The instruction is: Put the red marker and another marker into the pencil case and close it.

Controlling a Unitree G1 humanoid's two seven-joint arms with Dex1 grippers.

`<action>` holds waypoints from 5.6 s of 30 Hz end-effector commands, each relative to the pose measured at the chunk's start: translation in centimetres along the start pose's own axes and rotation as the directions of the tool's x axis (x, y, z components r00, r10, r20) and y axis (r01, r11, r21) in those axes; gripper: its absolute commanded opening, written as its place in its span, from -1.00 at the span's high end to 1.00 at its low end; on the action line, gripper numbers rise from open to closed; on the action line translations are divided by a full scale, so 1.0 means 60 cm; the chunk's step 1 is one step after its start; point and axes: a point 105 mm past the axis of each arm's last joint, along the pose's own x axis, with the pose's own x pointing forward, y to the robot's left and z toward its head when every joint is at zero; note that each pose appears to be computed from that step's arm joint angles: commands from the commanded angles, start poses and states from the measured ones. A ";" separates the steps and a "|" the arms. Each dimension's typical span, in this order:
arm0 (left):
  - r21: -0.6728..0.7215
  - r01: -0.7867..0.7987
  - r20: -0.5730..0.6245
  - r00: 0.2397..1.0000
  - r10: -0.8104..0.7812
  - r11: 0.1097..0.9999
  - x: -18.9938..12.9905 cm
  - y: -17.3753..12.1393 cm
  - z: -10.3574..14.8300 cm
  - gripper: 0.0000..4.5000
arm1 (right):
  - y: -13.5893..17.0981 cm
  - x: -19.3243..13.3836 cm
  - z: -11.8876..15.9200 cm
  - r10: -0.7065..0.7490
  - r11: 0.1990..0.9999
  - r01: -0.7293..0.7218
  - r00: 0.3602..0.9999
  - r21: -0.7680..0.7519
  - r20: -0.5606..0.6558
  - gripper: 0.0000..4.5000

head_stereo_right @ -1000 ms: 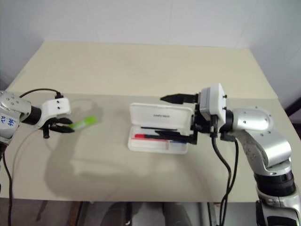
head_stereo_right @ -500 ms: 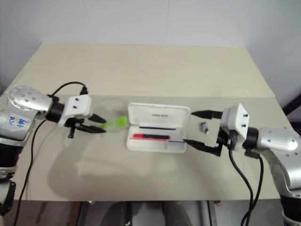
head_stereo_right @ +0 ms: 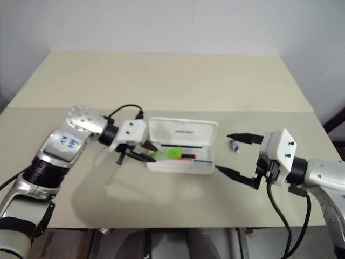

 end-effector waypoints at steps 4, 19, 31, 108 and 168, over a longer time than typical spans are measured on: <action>0.071 -0.009 -0.034 0.999 0.011 0.997 0.010 0.014 0.017 0.53 | 0.008 0.000 0.020 -0.041 0.999 0.042 0.998 -0.025 0.037 -1.00; 0.069 0.027 -0.100 0.995 -0.020 0.997 0.027 0.014 -0.002 0.53 | 0.011 0.002 0.026 -0.071 0.997 0.072 0.996 -0.019 0.054 -1.00; 0.098 0.007 -0.062 0.998 0.000 0.995 0.032 0.025 0.020 -0.34 | 0.009 0.007 0.027 -0.087 0.996 0.089 0.994 -0.025 0.072 -1.00; 0.101 -0.363 0.234 0.914 0.332 0.926 -0.164 0.022 0.073 -1.00 | -0.167 0.009 -0.104 -0.192 0.885 0.400 0.779 0.237 -0.597 0.88; 0.061 -0.314 0.147 0.942 0.303 0.947 -0.102 -0.040 0.020 -1.00 | -0.008 0.155 -0.076 0.393 0.917 -0.393 0.853 0.071 -0.345 0.46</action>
